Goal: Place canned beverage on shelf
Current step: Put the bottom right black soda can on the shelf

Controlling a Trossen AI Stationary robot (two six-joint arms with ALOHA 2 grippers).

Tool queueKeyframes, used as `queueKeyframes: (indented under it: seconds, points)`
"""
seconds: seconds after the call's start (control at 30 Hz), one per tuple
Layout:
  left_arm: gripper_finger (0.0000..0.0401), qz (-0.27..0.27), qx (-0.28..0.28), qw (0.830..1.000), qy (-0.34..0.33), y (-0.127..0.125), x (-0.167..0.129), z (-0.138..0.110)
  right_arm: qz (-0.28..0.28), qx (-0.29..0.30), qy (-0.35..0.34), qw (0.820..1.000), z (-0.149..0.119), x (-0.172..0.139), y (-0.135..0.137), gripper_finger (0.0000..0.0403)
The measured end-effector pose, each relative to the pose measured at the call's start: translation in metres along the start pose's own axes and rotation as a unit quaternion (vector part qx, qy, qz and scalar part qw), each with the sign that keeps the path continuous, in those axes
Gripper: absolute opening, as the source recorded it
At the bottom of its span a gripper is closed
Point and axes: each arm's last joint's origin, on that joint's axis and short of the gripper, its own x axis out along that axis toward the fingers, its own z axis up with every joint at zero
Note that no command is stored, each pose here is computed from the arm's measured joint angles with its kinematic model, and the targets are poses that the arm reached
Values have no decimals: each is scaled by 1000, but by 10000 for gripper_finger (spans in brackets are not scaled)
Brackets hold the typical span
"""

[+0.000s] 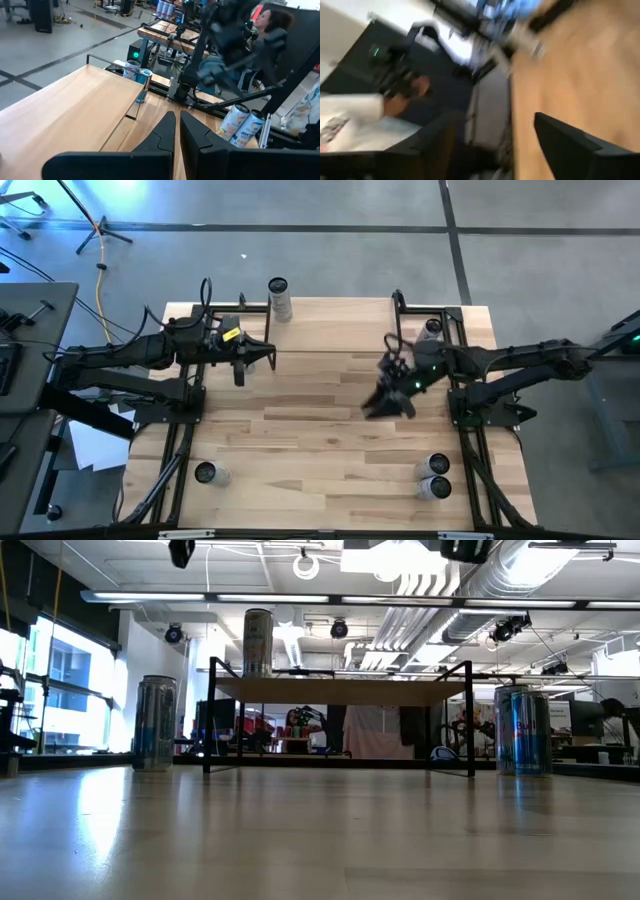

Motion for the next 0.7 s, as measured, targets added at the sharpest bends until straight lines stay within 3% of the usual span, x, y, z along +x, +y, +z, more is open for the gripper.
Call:
queueKeyframes:
  seconds: [0.13, 0.37, 0.5, 0.6, 0.7]
  points:
    - [1, 6, -18, 1000, -9, 0, 0, 1, 43, 38, 44, 997, -11, 6, 12, 303]
    - [1, -8, -15, 999, -52, -3, -1, 10, 24, 54, 22, 998, -19, 11, 19, 309]
    - [1, -60, 17, 997, -55, -6, -4, 12, -29, 59, -84, 994, -13, 11, 18, 309]
    - [1, -89, 46, 994, -52, -8, -7, 13, -67, 74, -183, 978, -4, 8, 16, 309]
    - [1, -96, 62, 992, -49, -8, -10, 12, -64, 86, -248, 963, 4, 5, 18, 309]
